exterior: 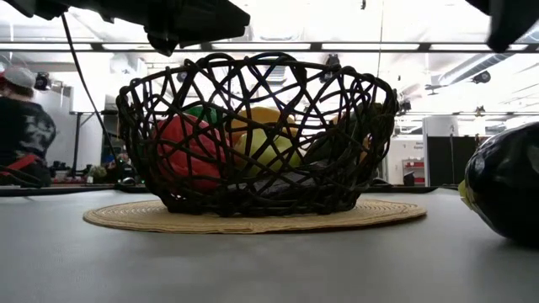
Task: Build produce basket
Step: Put the mangosteen into the wire basket
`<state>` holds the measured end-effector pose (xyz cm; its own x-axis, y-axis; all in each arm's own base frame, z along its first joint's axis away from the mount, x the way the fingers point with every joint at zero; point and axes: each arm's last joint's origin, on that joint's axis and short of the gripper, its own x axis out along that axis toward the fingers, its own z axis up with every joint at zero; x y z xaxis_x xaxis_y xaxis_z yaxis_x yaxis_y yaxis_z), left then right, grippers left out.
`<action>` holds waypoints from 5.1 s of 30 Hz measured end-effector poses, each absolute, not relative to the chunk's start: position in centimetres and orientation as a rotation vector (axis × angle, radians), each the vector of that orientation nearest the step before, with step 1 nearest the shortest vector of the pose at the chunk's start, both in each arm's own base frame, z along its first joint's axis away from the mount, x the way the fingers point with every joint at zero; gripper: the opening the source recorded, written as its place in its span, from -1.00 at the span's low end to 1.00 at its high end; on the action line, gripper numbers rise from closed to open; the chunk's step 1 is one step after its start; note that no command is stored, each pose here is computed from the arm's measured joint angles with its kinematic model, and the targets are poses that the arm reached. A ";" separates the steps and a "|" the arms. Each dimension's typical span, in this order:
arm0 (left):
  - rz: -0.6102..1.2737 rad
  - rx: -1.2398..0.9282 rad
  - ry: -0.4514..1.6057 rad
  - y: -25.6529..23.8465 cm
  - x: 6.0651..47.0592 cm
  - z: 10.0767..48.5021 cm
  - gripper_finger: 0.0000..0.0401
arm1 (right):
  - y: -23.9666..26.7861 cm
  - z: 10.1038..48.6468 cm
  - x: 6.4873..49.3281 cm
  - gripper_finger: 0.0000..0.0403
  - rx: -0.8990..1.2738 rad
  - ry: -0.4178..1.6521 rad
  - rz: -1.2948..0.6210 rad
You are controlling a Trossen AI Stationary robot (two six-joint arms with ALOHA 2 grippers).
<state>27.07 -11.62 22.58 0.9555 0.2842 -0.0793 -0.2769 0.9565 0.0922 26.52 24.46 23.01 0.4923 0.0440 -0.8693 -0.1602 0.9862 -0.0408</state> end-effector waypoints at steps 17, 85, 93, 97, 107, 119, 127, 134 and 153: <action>0.285 0.077 0.050 -11.3 26.5 24.1 -0.34 | 24.3 19.4 26.8 0.63 0.079 1.140 -0.141; -0.013 0.051 -0.170 -8.8 27.0 27.3 0.56 | 21.2 26.7 31.9 0.02 -1.609 0.791 -0.286; -0.069 -0.032 -0.146 -7.9 29.1 24.9 0.58 | 21.1 26.7 32.0 0.02 -1.613 0.795 -0.286; -0.098 -0.042 -0.152 -8.0 29.8 24.1 0.58 | 21.1 26.7 32.0 0.02 -1.615 0.795 -0.285; -0.120 -0.063 -0.194 -8.6 32.1 23.4 0.57 | 21.0 26.7 32.0 0.02 -1.618 0.796 -0.284; -0.124 -0.075 -0.185 -8.8 32.4 23.2 0.14 | 20.3 26.6 32.4 0.03 -1.555 0.802 -0.290; -0.111 -0.057 -0.183 -8.8 32.4 23.1 0.11 | 20.2 26.7 32.6 0.38 -1.450 0.774 -0.329; -0.081 -0.055 -0.164 -8.6 32.0 22.6 0.10 | 20.7 26.8 32.1 0.64 -1.376 0.740 -0.343; 0.142 -0.069 0.305 -8.4 30.3 20.3 0.10 | 18.5 28.4 28.4 0.64 -0.945 0.745 -0.459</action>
<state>30.26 -8.44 20.26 0.9440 0.1289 -0.3037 -0.1497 0.9876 -0.0464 28.38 18.49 28.36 0.6672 -0.6483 -0.3669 0.0363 0.5202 -0.8533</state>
